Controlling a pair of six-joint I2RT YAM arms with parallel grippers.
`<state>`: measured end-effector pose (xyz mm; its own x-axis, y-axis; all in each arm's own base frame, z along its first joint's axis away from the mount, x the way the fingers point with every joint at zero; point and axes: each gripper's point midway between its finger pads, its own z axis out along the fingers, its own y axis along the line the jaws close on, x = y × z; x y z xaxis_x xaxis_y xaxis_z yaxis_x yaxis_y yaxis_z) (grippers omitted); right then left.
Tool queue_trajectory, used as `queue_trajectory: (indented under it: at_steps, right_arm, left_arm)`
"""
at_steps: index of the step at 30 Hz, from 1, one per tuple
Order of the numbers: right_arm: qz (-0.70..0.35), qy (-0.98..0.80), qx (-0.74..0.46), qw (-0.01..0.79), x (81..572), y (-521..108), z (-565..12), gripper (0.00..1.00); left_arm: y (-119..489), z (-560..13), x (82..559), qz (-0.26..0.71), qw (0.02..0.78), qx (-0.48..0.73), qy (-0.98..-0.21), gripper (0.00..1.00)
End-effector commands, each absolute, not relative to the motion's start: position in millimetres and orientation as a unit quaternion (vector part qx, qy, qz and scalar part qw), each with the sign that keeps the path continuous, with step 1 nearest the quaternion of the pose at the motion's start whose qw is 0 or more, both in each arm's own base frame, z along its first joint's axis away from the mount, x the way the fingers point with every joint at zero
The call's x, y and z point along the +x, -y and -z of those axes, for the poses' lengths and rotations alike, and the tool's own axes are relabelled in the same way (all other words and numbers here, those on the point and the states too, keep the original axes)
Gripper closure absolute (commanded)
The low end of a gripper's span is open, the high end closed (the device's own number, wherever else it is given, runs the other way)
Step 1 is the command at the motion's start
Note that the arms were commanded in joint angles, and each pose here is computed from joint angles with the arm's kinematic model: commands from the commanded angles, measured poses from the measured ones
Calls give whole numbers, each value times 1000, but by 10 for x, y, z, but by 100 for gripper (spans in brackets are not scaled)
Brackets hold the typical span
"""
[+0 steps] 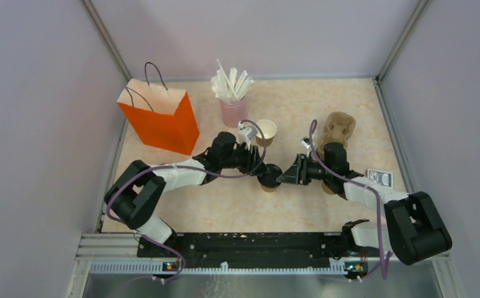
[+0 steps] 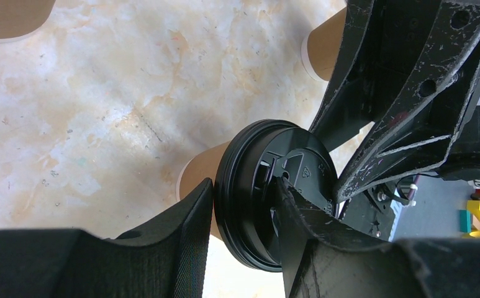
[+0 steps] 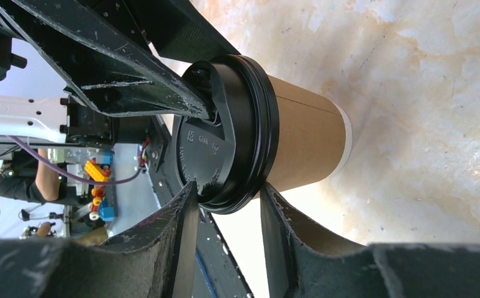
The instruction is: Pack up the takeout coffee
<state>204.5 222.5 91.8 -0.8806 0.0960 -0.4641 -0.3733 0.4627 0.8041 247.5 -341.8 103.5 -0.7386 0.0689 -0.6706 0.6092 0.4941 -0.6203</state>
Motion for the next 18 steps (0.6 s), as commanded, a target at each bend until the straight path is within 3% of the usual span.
queue_trajectory:
  at_steps: [1, 18]
  right_arm:
    - [-427, -886, -49, 172, 1811, -1994, -235, 63]
    - [-374, -912, -27, 167, 1719, -1898, 35, 65]
  left_arm:
    - [3265, -583, 2413, 395, 257, 205, -858, 55]
    - [3246, -462, 2406, 386, 242, 201, -867, 56]
